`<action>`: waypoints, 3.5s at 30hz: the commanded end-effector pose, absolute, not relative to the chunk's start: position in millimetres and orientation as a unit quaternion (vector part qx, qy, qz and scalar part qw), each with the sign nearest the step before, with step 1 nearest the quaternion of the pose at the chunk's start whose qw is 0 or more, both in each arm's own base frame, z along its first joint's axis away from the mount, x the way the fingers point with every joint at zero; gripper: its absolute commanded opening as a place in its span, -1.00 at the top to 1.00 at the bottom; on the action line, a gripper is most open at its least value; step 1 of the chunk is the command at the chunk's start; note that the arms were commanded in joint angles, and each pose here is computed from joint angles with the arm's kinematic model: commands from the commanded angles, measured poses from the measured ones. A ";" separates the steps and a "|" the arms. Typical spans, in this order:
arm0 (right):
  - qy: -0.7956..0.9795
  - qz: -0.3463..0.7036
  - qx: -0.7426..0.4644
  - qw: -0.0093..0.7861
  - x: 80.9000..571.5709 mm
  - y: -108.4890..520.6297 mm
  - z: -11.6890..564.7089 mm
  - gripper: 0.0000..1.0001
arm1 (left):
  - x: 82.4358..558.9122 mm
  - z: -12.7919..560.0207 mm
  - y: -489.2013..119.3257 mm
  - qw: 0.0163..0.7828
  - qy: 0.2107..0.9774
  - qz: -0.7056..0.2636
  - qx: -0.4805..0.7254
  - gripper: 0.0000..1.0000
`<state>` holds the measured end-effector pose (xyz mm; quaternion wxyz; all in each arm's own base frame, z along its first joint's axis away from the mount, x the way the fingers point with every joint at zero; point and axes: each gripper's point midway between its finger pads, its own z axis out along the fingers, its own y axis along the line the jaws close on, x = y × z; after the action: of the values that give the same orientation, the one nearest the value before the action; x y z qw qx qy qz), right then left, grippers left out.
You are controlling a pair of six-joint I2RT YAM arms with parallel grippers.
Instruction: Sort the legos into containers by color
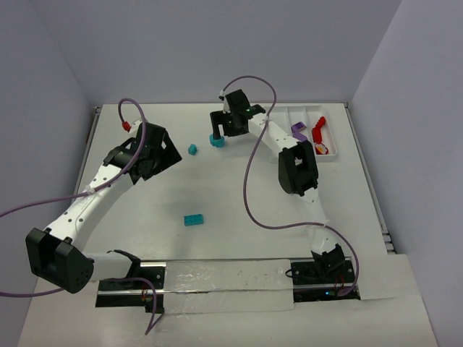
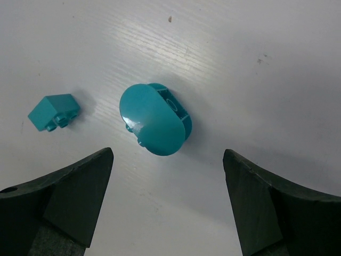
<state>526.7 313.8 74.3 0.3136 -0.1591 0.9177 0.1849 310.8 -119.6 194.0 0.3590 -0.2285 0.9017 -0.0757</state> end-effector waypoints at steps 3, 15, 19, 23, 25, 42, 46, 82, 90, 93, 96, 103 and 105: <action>0.901 0.223 -0.151 0.340 542.8 333.9 91.5 -0.81 | 322.1 220.6 -121.4 0.388 0.889 -0.092 -0.224 -0.82; 0.898 0.249 -0.158 0.327 538.5 345.1 87.7 -0.53 | 326.3 218.6 -125.2 0.388 0.890 -0.096 -0.218 -0.82; 0.895 0.257 -0.168 0.322 532.3 352.4 88.6 -0.48 | 325.4 218.3 -124.2 0.388 0.891 -0.093 -0.217 -0.82; 0.895 0.259 -0.177 0.318 527.2 358.5 87.0 -0.47 | 323.5 218.9 -122.1 0.389 0.890 -0.092 -0.218 -0.82; 0.896 0.258 -0.177 0.315 525.4 359.4 84.6 -0.47 | 322.5 219.9 -121.4 0.390 0.890 -0.092 -0.217 -0.82; 0.890 0.265 -0.194 0.315 494.3 368.4 111.6 -0.47 | 322.8 218.9 -126.9 0.387 0.890 -0.107 -0.219 -0.82; 0.872 0.267 -0.194 0.361 484.0 356.0 165.0 -0.51 | 333.3 214.0 -133.2 0.380 0.892 -0.107 -0.222 -0.82; 0.864 0.144 0.015 0.482 309.7 113.2 237.9 -0.70 | 524.9 85.8 -269.8 0.301 0.880 -0.097 -0.355 -0.72; 0.865 0.164 0.005 0.474 299.0 118.2 231.5 -0.71 | 544.8 69.3 -286.7 0.311 0.871 -0.121 -0.360 -0.61; 0.868 0.163 0.004 0.469 297.8 118.2 225.6 -0.71 | 552.2 64.4 -289.8 0.318 0.868 -0.125 -0.361 -0.59; 0.870 0.161 0.001 0.466 297.4 118.3 223.0 -0.71 | 556.2 57.2 -293.9 0.317 0.867 -0.131 -0.360 -0.58; 0.867 0.163 0.003 0.471 296.8 117.9 225.3 -0.70 | 548.6 53.9 -306.5 0.308 0.880 -0.145 -0.332 0.21; 0.866 0.162 0.005 0.473 297.7 117.4 226.4 -0.71 | 543.9 58.3 -316.9 0.304 0.887 -0.163 -0.307 0.43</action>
<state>298.1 118.1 213.5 0.4526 0.0020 0.8781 0.1549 546.7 -290.7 38.5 0.3003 -0.3442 0.8820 -0.1159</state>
